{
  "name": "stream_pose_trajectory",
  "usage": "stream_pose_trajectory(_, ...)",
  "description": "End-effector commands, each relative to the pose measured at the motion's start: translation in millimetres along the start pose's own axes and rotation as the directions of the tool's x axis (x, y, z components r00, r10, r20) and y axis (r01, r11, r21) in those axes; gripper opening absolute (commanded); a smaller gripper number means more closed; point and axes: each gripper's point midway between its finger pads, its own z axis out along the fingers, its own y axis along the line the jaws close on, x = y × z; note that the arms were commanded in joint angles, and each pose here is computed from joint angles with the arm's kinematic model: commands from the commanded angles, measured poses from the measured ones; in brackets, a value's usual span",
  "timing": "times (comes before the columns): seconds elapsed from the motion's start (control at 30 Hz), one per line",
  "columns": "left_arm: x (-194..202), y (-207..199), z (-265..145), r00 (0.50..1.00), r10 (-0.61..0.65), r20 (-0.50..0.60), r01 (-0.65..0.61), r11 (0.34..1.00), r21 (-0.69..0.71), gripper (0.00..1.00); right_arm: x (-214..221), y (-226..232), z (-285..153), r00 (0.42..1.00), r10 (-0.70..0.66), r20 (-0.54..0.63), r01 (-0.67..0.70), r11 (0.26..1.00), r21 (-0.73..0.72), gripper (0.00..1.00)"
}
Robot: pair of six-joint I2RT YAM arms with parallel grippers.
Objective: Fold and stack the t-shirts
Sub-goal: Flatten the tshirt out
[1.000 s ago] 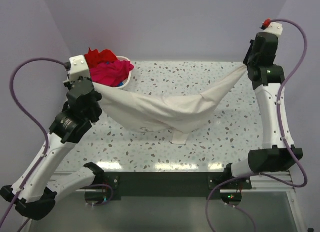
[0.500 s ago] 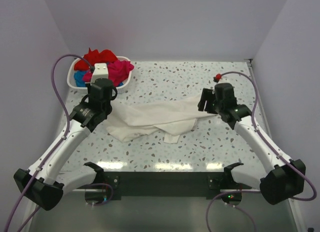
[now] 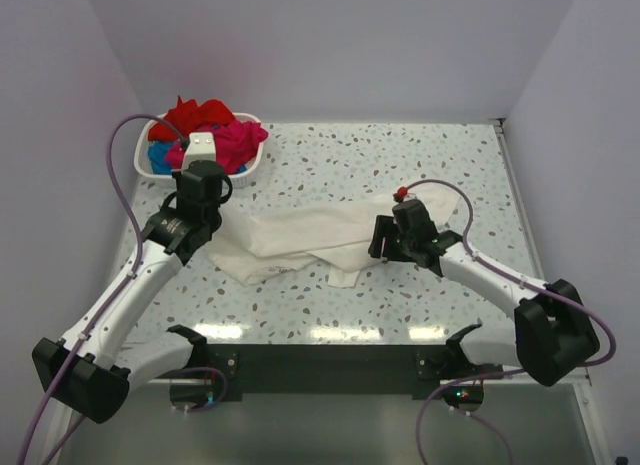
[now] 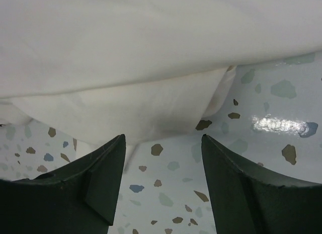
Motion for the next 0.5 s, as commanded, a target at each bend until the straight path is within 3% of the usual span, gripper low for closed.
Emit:
stream_pose_trajectory(0.0, -7, -2, 5, 0.998, -0.055, 0.029, 0.054, 0.998, 0.017, 0.0, -10, 17, 11, 0.998, 0.039, 0.044, -0.037, 0.997, -0.062, 0.65)
stream_pose_trajectory(0.27, -2, -4, 9, 0.997, -0.07, 0.025, 0.069, 0.997, 0.037, 0.0, 8, 19, 34, 0.999, 0.049, -0.023, -0.05, 0.997, -0.066, 0.64)
stream_pose_trajectory(0.47, 1, -3, 12, 0.998, -0.066, 0.018, 0.065, 0.997, 0.037, 0.0, 12, 19, 40, 0.998, 0.04, -0.039, -0.042, 0.997, -0.058, 0.54)
